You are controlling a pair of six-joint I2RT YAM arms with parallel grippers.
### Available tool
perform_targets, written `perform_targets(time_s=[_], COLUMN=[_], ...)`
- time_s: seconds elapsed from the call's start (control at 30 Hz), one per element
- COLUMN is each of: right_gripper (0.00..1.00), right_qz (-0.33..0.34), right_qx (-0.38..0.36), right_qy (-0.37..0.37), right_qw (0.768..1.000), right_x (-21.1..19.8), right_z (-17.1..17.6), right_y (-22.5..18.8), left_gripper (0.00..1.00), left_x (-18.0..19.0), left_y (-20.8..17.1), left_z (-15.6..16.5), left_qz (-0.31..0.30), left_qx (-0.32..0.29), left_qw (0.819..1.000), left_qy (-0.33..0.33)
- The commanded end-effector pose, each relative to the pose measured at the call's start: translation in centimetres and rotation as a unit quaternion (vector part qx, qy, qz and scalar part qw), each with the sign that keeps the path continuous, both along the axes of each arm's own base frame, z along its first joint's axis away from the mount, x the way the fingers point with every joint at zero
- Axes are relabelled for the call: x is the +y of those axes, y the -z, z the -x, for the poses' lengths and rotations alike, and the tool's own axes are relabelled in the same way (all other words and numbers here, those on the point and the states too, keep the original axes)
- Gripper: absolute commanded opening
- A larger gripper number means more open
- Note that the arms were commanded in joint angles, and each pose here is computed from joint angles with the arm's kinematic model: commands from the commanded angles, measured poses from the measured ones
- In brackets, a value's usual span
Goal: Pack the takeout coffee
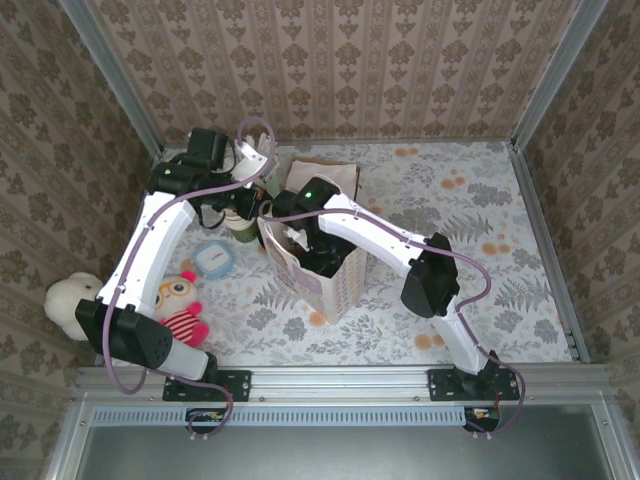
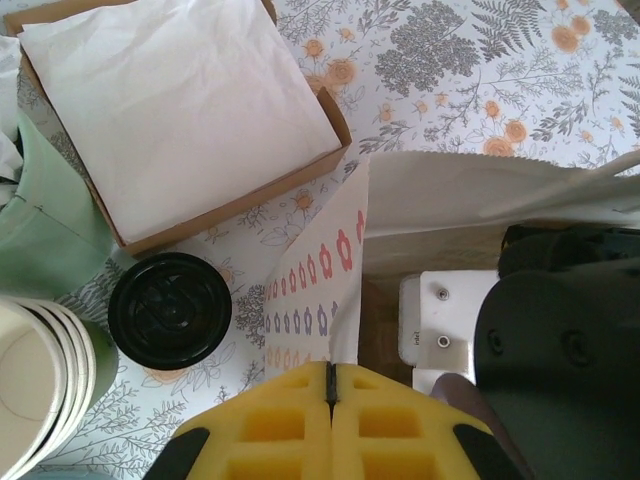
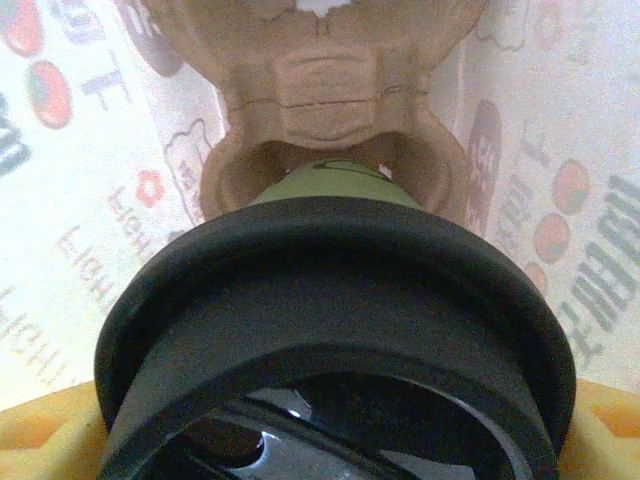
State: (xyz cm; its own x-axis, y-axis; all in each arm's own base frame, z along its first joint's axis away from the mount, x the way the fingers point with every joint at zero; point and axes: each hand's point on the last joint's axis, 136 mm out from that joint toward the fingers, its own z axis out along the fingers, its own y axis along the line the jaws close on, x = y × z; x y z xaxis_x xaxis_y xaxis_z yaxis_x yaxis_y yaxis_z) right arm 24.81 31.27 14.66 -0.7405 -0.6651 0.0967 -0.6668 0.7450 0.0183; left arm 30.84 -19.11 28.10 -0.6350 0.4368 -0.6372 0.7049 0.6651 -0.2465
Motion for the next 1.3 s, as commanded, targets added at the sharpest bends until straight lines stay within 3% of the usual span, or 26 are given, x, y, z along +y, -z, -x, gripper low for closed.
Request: perform_targets(time_s=[0.0,0.73,1.27], right_gripper=[0.54,0.53,0.53], right_qz=[-0.032,0.043,0.049], right_qx=[-0.009,0.020,0.004], right_qy=[0.000,0.008,0.014], right_qw=[0.999,0.999,0.999], right_x=[1.4,-2.6,-2.4], right_z=[-0.4,1.6,0.1], right_y=[-1.9,-2.0,0.7], left_gripper=[0.00,0.00,0.00], left_x=[-1.0,0.1,-0.5], left_y=[0.7,0.0,-0.5], left_z=[1.6,1.1,1.3], left_qz=[-0.003,-0.028,-0.004], left_qx=[0.008,-0.029,-0.035], left_qw=[0.999,0.999,0.999], left_qy=[0.033,0.008,0.016])
